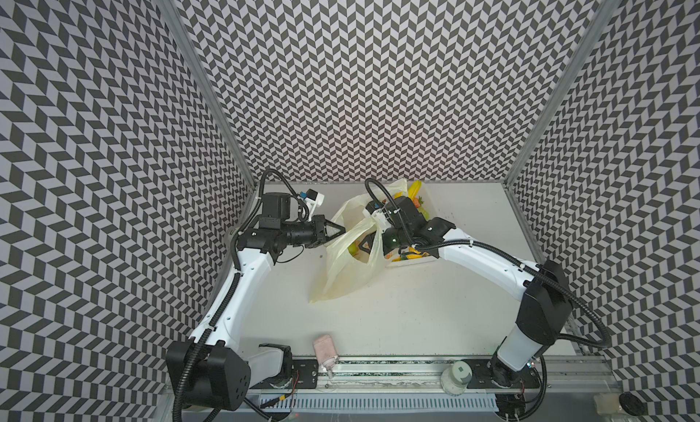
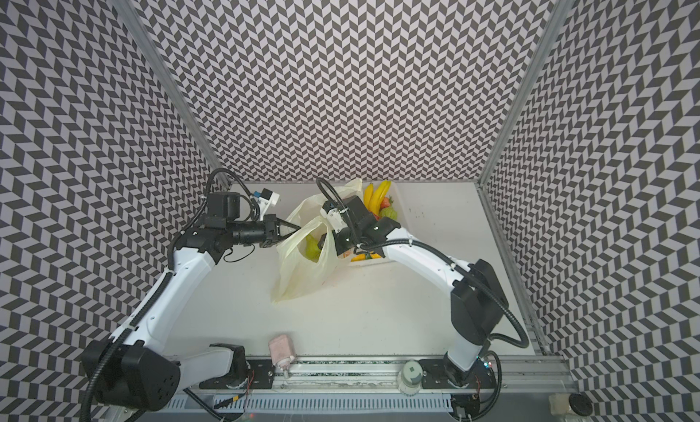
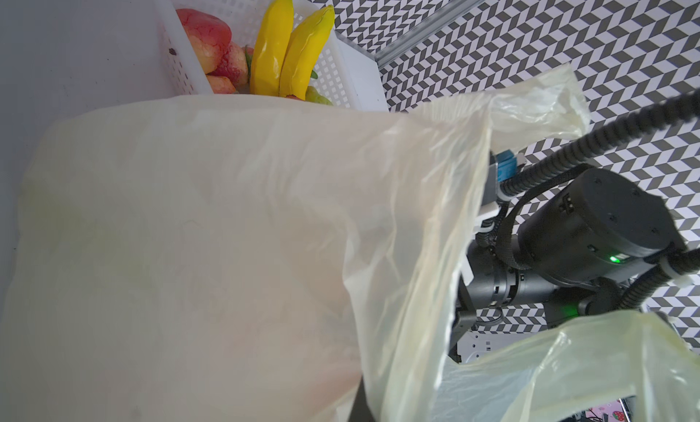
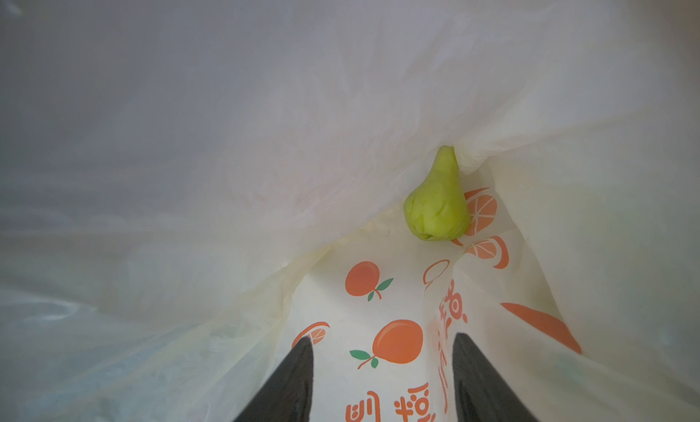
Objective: Place the fake fruits into the plastic bag and tie a complex knot
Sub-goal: 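Open the right gripper to drop the chayote into the bag, then move the right gripper back over the fruit basket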
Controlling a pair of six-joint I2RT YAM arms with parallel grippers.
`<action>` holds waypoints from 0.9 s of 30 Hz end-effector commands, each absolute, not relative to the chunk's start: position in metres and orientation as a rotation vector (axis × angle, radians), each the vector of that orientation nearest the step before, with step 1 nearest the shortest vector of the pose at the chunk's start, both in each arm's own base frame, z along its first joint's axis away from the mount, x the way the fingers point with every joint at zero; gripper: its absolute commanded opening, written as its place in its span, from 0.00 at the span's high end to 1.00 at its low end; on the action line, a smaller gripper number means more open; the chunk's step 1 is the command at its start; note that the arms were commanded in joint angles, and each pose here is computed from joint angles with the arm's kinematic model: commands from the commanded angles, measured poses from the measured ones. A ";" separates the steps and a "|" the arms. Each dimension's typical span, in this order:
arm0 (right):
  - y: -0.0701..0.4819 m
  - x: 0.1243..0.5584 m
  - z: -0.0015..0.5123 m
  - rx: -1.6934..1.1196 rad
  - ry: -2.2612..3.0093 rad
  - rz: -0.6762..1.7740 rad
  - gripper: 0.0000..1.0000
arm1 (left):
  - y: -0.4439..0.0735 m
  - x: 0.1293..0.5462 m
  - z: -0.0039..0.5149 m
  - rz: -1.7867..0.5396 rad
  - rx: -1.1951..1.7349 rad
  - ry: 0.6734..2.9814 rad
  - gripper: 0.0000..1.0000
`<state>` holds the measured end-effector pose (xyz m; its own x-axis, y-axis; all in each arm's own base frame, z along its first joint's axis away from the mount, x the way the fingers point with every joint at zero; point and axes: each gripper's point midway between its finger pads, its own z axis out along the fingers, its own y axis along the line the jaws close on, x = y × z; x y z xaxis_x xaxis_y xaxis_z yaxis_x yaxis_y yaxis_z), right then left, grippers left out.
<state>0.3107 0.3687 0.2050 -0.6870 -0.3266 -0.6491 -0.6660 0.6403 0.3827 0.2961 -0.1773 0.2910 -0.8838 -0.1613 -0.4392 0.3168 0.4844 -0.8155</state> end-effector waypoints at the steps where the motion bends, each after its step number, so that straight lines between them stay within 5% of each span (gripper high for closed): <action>1: 0.366 0.308 0.223 -0.774 2.266 0.838 0.41 | -0.176 0.297 0.299 -1.369 0.146 2.237 1.00; 14: 0.345 0.291 0.262 -0.731 2.153 0.884 0.21 | -0.174 0.299 0.293 -1.360 0.123 2.249 1.00; 27: 0.290 0.284 0.288 -0.595 2.097 0.855 0.14 | -0.174 0.300 0.291 -1.363 0.126 2.243 1.00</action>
